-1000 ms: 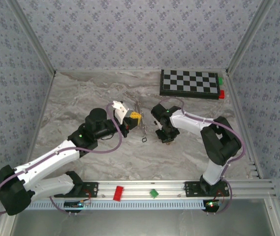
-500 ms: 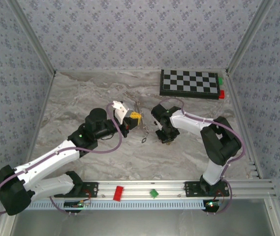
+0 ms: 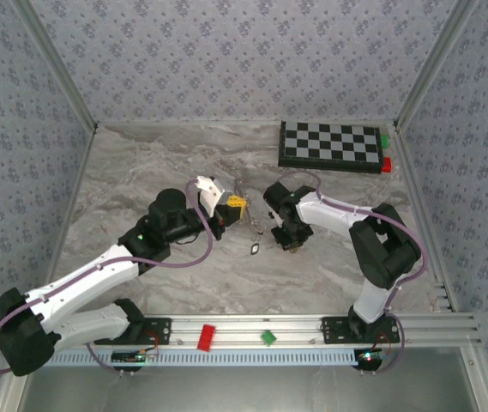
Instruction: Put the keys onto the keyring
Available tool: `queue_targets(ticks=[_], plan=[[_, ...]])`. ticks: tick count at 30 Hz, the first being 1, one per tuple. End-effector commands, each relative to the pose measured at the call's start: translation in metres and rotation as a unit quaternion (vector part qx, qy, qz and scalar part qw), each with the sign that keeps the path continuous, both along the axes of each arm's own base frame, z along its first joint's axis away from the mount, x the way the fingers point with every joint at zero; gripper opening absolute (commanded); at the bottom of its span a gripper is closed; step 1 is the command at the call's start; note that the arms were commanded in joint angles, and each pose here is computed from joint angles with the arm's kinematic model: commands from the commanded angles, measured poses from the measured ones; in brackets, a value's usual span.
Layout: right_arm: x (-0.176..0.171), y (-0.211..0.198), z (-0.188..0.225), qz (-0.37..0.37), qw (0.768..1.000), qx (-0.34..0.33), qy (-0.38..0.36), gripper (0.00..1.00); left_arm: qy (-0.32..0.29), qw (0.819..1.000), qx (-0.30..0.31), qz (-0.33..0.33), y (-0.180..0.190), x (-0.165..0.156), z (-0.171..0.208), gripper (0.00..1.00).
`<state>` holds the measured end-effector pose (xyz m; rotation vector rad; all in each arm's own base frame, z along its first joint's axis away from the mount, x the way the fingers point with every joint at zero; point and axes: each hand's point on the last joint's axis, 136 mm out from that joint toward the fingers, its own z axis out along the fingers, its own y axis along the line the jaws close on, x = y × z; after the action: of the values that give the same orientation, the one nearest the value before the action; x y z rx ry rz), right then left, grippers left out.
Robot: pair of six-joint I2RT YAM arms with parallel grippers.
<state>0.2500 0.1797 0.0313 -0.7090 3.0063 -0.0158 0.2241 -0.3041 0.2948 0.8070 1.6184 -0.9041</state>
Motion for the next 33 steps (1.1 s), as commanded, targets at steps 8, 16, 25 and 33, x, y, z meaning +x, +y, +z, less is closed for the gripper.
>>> queue_targets(ticks=[8,16,25,33], plan=[[-0.011,-0.007,-0.009,0.0,1.0,-0.019,0.023,0.17,-0.013,1.0,-0.022,-0.001,0.0,0.002,0.013,0.0],[-0.013,-0.009,-0.011,0.0,0.999,-0.024,0.028,0.16,-0.013,1.0,-0.021,0.0,0.0,0.002,0.013,0.0],[-0.008,-0.008,-0.005,-0.002,1.0,-0.02,0.011,0.0,-0.013,1.0,-0.022,-0.001,0.0,0.002,0.014,0.0],[0.002,-0.008,0.026,0.0,0.999,-0.018,-0.041,0.0,-0.014,1.0,-0.023,-0.001,0.0,0.001,0.015,0.0]])
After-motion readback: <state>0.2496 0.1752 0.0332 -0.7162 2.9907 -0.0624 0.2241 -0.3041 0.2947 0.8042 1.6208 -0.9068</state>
